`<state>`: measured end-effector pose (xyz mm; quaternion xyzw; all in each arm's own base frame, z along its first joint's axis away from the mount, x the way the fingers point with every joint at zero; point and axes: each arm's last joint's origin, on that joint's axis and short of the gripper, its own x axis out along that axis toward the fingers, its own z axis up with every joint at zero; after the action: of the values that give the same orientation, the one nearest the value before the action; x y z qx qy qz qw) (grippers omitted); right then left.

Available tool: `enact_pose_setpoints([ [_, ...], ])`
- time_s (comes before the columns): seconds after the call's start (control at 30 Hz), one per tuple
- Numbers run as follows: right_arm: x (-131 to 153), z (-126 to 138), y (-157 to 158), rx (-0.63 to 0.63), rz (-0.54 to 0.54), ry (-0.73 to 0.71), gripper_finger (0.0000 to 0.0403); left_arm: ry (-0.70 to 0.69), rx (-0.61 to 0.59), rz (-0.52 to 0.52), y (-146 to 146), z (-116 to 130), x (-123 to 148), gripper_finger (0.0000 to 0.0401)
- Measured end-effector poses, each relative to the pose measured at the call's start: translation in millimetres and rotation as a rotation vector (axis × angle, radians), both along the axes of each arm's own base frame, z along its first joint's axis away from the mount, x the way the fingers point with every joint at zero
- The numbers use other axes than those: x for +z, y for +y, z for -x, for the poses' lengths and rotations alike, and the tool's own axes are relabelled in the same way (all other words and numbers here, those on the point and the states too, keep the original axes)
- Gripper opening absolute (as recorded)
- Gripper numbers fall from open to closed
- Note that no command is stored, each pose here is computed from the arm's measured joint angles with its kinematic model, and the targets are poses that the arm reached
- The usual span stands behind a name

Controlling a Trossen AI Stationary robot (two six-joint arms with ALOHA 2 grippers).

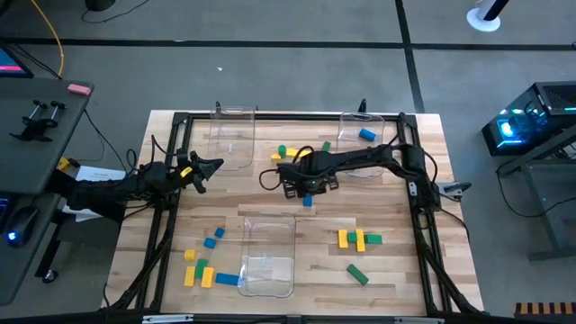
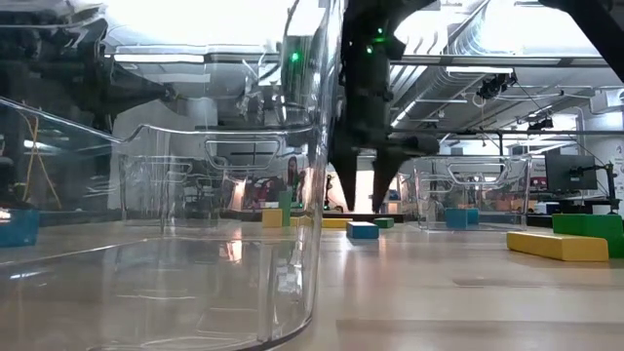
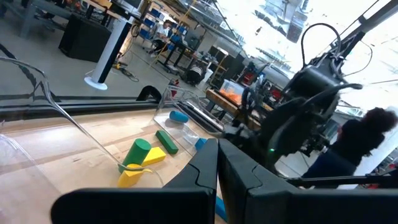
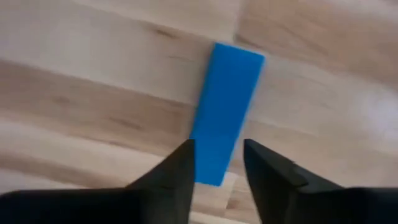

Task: Sort blocks
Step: Put the blue block into the top right transparent bin

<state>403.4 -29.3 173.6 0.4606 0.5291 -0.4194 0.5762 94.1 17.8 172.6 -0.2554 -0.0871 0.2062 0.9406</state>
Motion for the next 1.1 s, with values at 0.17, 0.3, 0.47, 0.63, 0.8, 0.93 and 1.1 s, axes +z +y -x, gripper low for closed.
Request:
enact_pose_setpoints([
  [0.17,-8,0,-6,-0.044,0.024,-0.024,0.0202,0.000,0.000,0.000,0,0,0,0.0000],
  [0.3,-15,2,-6,-0.060,0.023,-0.030,0.0210,0.000,0.000,0.000,0,0,0,0.0000],
  [0.47,-31,12,-3,-0.121,0.008,0.019,0.0210,0.000,0.000,0.000,0,0,0,0.0000],
  [0.63,-36,16,0,-0.089,0.013,0.014,0.0194,0.000,0.000,0.000,0,0,0,0.0000],
  [0.8,-23,13,2,0.050,0.031,0.045,0.0121,0.000,0.000,0.000,0,0,0,0.0000],
  [0.93,30,11,0,0.148,0.114,-0.043,0.0122,0.000,0.000,0.000,0,0,0,0.0000],
  [1.1,102,48,-11,0.151,0.321,0.011,0.0122,0.000,0.000,0.000,0,0,0,0.0000],
])
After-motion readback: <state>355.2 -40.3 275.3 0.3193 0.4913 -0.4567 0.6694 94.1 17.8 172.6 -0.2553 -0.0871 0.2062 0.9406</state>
